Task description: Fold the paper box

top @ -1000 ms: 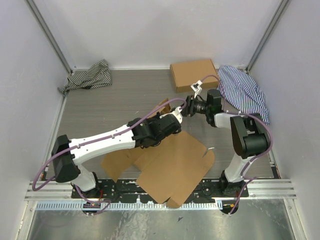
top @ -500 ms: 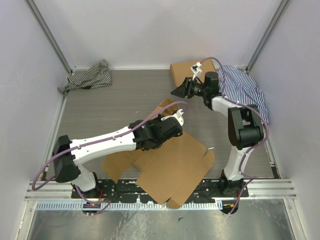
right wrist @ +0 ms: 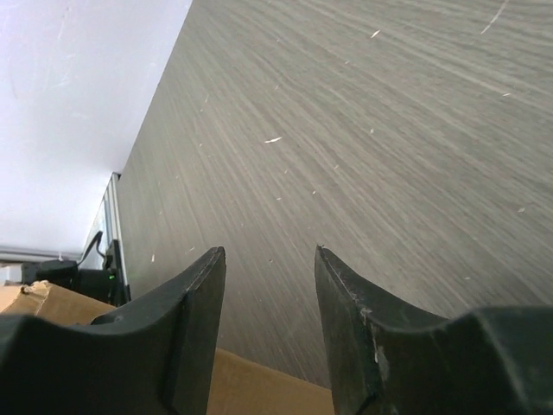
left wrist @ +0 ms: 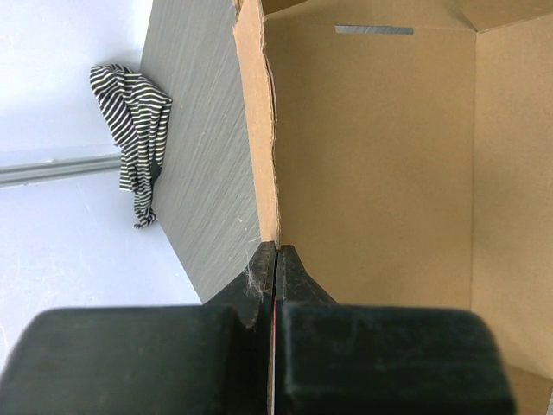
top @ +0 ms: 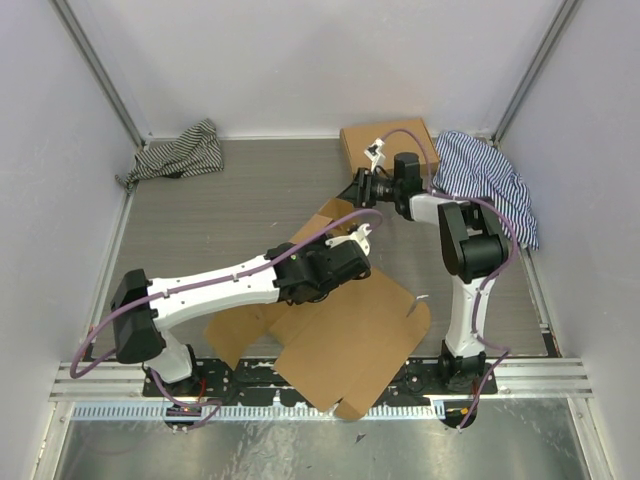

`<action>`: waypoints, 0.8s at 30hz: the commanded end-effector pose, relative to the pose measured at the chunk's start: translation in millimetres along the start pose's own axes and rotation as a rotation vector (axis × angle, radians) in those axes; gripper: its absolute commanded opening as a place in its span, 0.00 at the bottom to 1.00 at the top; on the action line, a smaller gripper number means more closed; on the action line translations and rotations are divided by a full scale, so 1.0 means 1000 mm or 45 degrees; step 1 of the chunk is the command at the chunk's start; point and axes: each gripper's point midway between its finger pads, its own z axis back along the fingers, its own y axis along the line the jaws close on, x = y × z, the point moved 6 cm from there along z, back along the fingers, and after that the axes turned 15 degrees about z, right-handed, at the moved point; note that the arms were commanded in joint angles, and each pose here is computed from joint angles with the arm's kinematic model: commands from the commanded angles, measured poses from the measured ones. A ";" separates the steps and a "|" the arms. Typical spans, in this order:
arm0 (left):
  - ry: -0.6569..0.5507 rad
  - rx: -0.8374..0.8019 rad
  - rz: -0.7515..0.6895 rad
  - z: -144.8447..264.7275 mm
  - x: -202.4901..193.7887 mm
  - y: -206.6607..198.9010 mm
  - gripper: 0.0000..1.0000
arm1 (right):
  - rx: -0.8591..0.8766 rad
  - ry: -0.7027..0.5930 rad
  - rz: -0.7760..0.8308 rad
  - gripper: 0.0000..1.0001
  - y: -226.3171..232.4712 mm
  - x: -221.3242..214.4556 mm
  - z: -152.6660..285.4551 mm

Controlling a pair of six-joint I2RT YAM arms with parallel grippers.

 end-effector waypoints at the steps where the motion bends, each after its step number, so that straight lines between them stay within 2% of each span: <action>1: 0.002 -0.010 0.014 0.003 0.004 -0.003 0.00 | 0.119 -0.021 0.103 0.51 0.029 0.014 0.007; 13: 0.001 0.005 0.002 0.010 0.002 -0.006 0.00 | 0.022 -0.029 0.158 0.51 0.065 -0.014 0.040; 24: -0.008 0.010 0.011 0.015 0.004 -0.006 0.00 | 0.072 -0.005 0.246 0.53 0.088 -0.030 0.060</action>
